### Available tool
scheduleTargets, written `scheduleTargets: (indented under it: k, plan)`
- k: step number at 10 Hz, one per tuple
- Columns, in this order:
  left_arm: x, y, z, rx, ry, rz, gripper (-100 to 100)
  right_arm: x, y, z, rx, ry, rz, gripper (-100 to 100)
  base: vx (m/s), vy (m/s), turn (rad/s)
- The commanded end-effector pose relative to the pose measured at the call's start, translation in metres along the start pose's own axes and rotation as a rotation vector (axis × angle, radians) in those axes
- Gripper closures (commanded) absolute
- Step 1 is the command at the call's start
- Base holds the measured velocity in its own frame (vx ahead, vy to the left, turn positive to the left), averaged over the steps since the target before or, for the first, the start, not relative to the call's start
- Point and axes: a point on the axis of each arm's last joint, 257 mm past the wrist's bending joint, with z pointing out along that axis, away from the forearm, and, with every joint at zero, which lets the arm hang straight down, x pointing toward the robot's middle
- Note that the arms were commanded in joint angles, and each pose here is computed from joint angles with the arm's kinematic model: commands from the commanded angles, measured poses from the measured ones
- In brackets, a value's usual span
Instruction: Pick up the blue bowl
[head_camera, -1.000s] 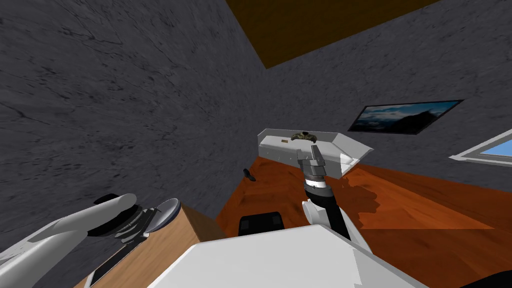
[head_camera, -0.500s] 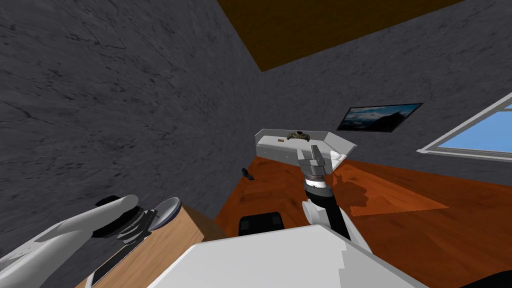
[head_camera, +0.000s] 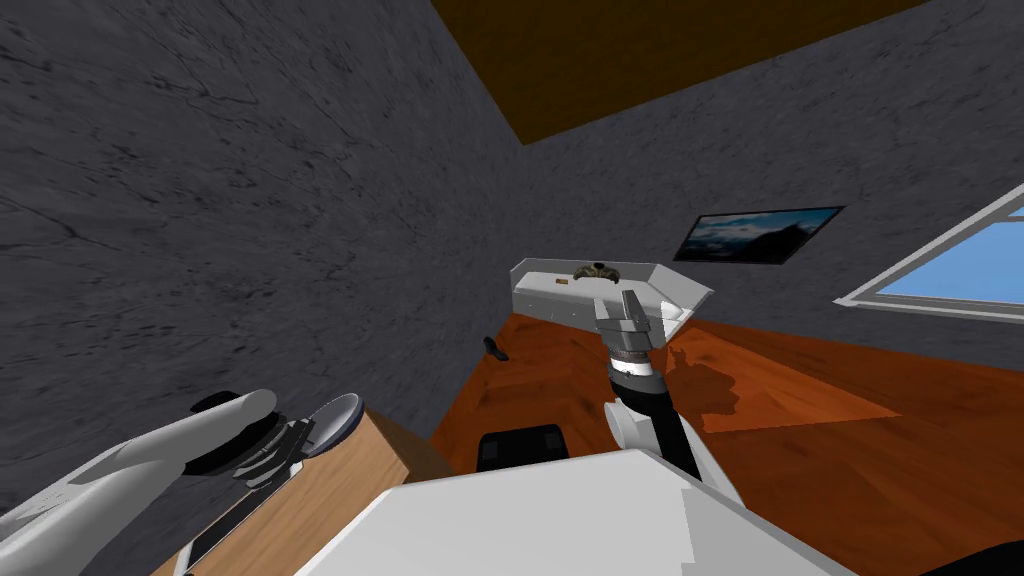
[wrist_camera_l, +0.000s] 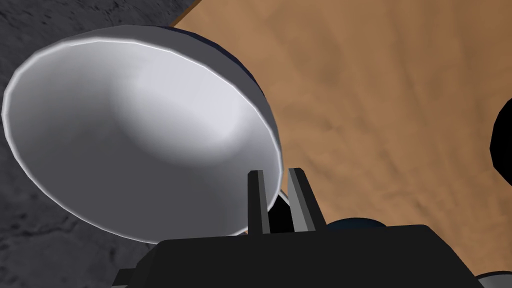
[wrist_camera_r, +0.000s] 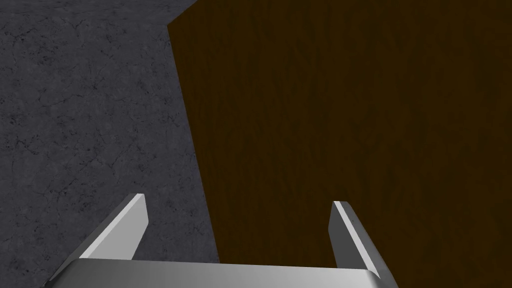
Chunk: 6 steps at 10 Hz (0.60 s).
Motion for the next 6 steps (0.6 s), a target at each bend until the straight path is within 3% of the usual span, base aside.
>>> scheduleTargets:
  k: [1,4,5,6]
  plan:
    - [0.001,-0.001,-0.003,0.001,0.003,0.018,100,0.0,0.0,0.0,0.0,0.0,0.0,0,0.062,-0.018,0.155]
    - [0.004,-0.004,-0.017,0.005,0.008,0.076,100,0.0,0.0,0.0,0.0,0.0,0.0,0,0.134,-0.047,0.229]
    - [0.003,-0.002,-0.015,0.004,0.006,0.062,100,0.0,0.0,0.0,0.0,0.0,0.0,0,0.06,-0.021,0.038]
    - [0.003,-0.002,-0.016,0.002,0.006,0.065,0,0.0,0.0,0.0,0.0,0.0,0.0,0,0.01,-0.005,-0.007]
